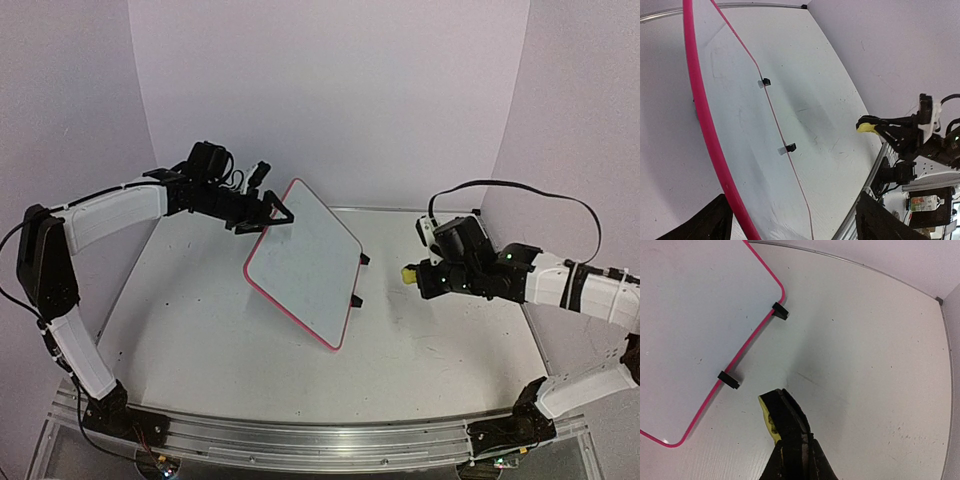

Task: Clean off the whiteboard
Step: Place the whiteboard at the center of the board, then place the whiteboard eraser at the corner of the board.

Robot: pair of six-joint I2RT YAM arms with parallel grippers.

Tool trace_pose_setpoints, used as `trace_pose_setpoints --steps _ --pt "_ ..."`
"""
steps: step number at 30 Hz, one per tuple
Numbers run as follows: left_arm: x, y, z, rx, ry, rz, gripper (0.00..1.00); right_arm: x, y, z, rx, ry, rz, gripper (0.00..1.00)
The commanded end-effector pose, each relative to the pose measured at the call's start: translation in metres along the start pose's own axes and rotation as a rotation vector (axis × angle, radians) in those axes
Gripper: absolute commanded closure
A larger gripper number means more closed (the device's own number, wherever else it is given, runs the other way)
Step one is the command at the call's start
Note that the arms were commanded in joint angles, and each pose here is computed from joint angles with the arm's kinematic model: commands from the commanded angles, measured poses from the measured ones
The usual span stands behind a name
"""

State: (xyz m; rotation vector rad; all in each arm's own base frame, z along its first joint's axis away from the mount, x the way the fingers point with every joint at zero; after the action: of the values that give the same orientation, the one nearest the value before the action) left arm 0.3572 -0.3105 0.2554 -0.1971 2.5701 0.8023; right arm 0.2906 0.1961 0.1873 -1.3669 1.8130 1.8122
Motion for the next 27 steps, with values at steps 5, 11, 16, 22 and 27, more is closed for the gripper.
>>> trace_pose_setpoints --steps 5,11,16,22,27 --pt "-0.021 0.062 -0.029 -0.03 -0.066 -0.192 0.0 0.043 -0.008 -0.005 0.042 -0.181 0.021 0.95" --pt "-0.008 0.087 -0.022 -0.089 -0.046 -0.262 0.0 0.071 -0.028 0.013 -0.031 -0.278 0.069 0.88" --pt "0.008 0.1 -0.015 -0.112 -0.04 -0.288 0.0 0.091 -0.045 0.019 -0.054 -0.352 0.105 0.84" --pt "0.025 0.101 -0.004 -0.121 -0.033 -0.284 0.0 0.114 -0.066 0.02 -0.057 -0.415 0.17 0.76" --pt "0.032 0.102 -0.001 -0.12 -0.035 -0.28 0.0 0.127 -0.071 0.019 -0.03 -0.418 0.215 0.54"
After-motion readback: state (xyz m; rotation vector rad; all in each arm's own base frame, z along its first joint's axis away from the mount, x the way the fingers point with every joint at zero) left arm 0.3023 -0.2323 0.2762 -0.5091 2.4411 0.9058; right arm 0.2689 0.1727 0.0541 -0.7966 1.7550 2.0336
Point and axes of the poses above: each gripper's point midway between its finger pads, its own y axis back along the fingers, its own z axis along the line the jaws close on, x = y × z, the point moved 2 cm from there along y, back along the fingers, and after that the axes turned 12 degrees about y, right-handed, at the moved point
